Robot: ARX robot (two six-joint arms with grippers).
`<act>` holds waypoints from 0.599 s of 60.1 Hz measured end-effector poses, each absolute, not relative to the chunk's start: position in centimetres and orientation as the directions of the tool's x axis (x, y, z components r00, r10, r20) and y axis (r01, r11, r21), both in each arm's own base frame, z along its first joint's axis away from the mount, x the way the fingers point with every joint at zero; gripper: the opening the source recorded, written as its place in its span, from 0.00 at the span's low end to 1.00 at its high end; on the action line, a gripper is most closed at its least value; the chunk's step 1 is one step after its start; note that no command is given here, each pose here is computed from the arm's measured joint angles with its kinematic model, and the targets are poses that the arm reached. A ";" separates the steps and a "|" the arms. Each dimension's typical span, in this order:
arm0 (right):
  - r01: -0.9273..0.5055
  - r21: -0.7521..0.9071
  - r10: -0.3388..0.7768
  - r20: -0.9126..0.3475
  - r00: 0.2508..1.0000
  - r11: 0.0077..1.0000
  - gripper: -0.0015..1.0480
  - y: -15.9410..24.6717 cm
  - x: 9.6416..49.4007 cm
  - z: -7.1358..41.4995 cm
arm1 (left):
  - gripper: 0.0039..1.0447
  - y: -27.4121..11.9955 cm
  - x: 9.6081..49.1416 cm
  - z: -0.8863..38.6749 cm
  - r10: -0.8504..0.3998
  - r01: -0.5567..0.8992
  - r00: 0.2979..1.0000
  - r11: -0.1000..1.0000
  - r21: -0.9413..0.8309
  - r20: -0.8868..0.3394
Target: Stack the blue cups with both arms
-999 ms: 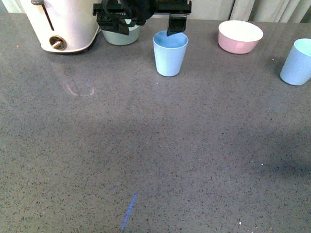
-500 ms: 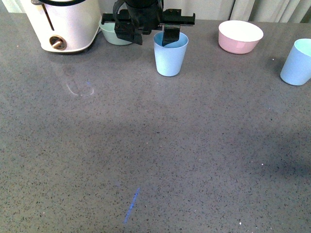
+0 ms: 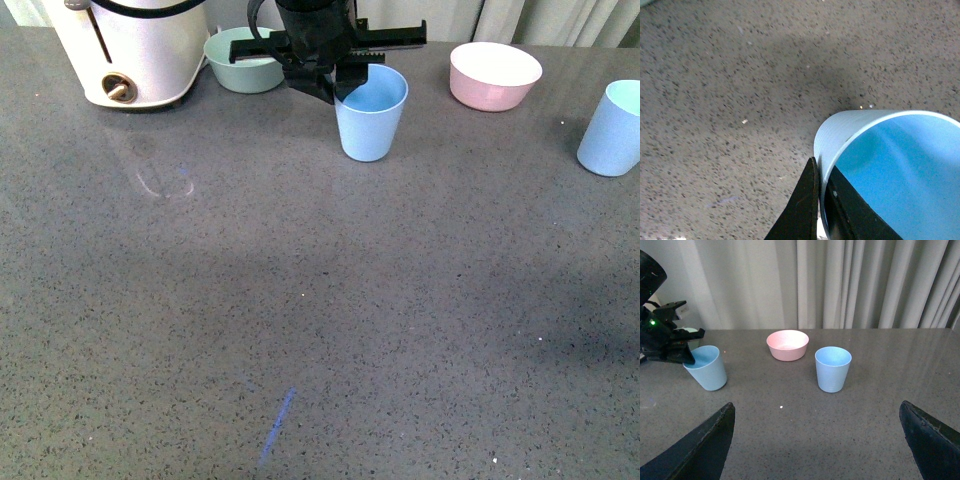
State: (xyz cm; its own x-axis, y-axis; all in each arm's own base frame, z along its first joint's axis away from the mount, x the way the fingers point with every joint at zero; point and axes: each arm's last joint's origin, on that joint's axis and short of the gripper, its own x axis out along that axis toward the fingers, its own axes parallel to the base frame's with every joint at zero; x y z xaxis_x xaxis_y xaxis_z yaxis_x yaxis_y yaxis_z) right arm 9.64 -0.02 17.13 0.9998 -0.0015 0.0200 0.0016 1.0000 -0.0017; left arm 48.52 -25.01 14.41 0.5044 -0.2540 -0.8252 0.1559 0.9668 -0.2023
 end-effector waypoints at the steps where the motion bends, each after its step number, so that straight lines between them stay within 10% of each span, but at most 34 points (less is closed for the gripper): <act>1: 0.002 -0.002 -0.002 0.020 1.000 1.000 0.91 0.0 9.6 17.1 | 0.02 -25.1 48.3 14.5 -0.257 0.153 0.500 0.966 -0.208 -0.827; 36: 0.002 -0.002 -0.002 0.020 1.000 1.000 0.91 0.0 9.6 17.1 | 0.02 -30.8 39.4 16.7 -0.322 0.275 0.450 0.937 -0.214 -0.833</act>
